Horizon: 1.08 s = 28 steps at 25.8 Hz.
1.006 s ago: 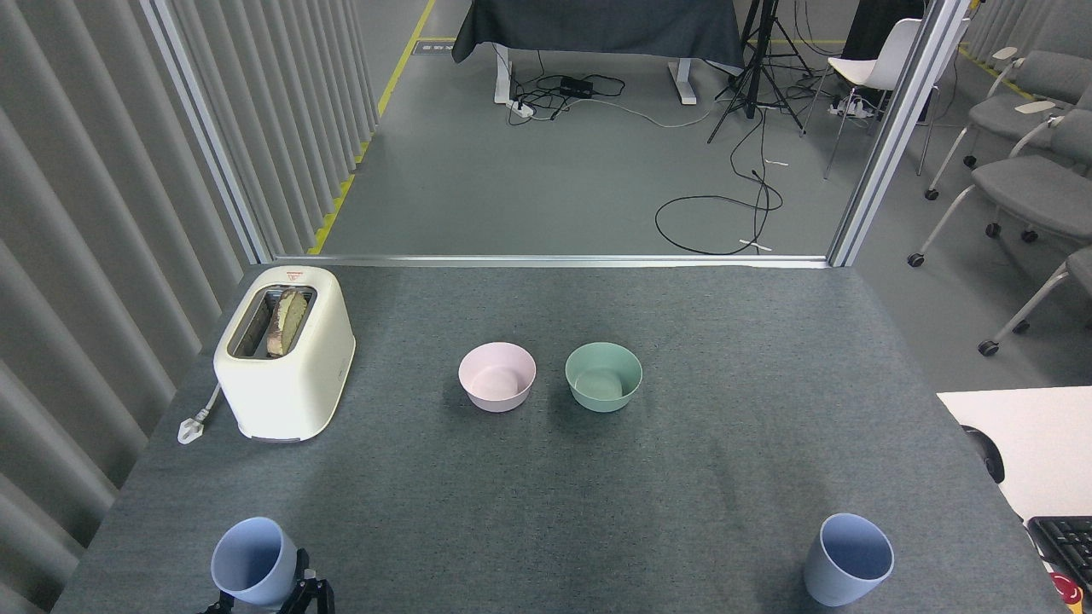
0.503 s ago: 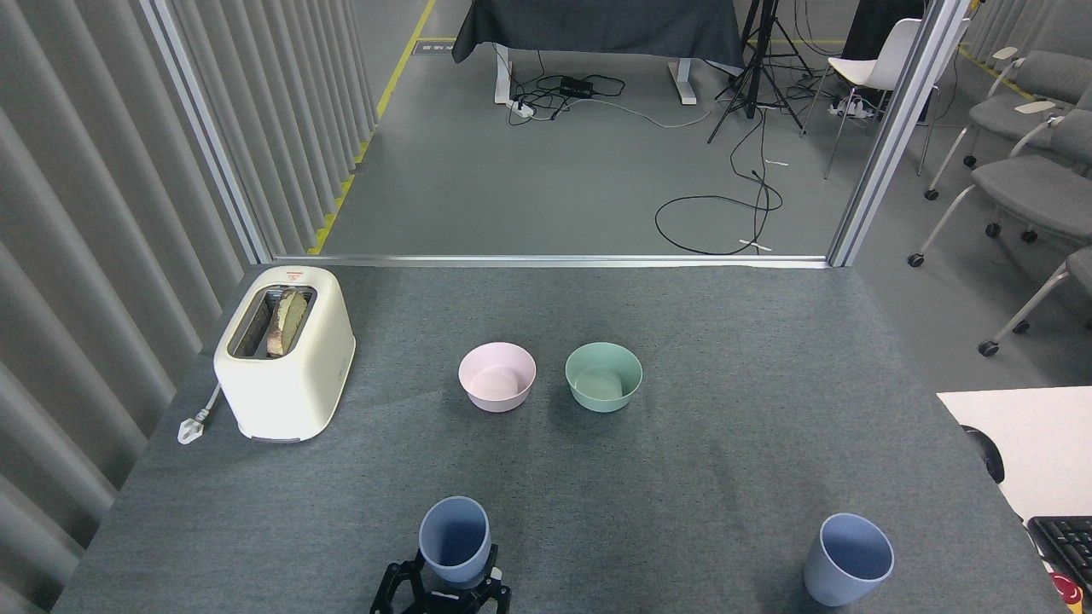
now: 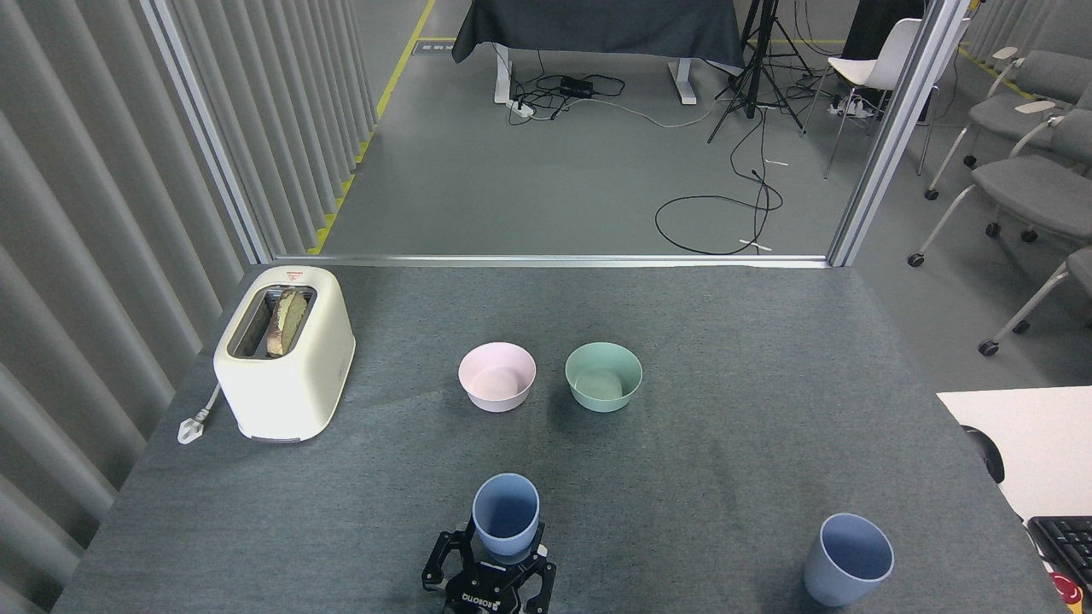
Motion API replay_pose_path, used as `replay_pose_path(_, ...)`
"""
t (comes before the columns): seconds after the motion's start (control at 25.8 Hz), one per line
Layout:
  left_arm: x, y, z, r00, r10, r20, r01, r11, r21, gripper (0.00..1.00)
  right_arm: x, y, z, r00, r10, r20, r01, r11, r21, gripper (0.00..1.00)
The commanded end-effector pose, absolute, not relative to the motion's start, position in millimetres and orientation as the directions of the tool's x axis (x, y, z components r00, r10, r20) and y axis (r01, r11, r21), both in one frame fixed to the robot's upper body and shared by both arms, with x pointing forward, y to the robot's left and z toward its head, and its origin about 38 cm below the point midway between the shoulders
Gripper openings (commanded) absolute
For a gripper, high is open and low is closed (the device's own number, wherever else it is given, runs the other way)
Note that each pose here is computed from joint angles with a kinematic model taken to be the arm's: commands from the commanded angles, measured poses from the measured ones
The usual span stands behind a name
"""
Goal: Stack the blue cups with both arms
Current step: 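Move the held blue cup toward the table center and release it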
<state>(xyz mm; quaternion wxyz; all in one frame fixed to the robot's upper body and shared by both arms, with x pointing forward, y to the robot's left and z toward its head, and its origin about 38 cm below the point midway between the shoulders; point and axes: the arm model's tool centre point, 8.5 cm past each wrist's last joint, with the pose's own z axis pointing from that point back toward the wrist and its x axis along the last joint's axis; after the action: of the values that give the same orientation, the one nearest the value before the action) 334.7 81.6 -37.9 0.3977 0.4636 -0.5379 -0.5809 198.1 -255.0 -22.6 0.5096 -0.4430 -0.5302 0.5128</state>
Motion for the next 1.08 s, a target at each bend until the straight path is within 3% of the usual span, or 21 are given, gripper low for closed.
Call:
replay_pose_path(0.0,326.1,71.2,-41.0,-0.293,-0.947,-0.131,-0.042,-0.124,0.991,0.61,196.9,-254.2,-24.8,-0.089,0.992,0.088,-0.064,0.083,-0.995,1.00)
replay_pose_path(0.27,322.2,61.9,-42.8,-0.323,-0.936,-0.140,-0.045,-0.133,0.990,0.62,196.7,-257.0,-25.4,-0.082,0.993,0.086,-0.063,0.081,-0.995,1.00)
replay_pose_path(0.43,321.0,62.7,-44.0,-0.323,-0.936,-0.141,-0.042,-0.135,0.990,0.78,196.2,-255.4,-25.9,-0.086,0.992,0.088,-0.065,0.083,-0.994,1.00)
replay_pose_path(0.5,320.8,64.2,-44.9,-0.315,-0.939,-0.140,-0.037,-0.135,0.990,0.94,196.9,-254.8,-25.6,-0.087,0.992,0.088,-0.064,0.083,-0.995,1.00)
replay_pose_path(0.58,320.1,64.1,-46.4,-0.318,-0.938,-0.140,-0.034,-0.137,0.990,0.99,196.9,-254.6,-25.6,-0.089,0.992,0.089,-0.064,0.084,-0.994,1.00)
replay_pose_path(0.81,316.8,64.2,-49.1,-0.320,-0.939,-0.129,-0.021,-0.129,0.991,1.00,196.9,-254.6,-25.6,-0.089,0.992,0.089,-0.064,0.084,-0.994,1.00)
replay_pose_path(1.04,286.9,65.4,-60.2,-0.313,-0.945,-0.093,0.024,-0.106,0.994,1.00,196.9,-254.6,-25.6,-0.089,0.992,0.089,-0.064,0.084,-0.994,1.00)
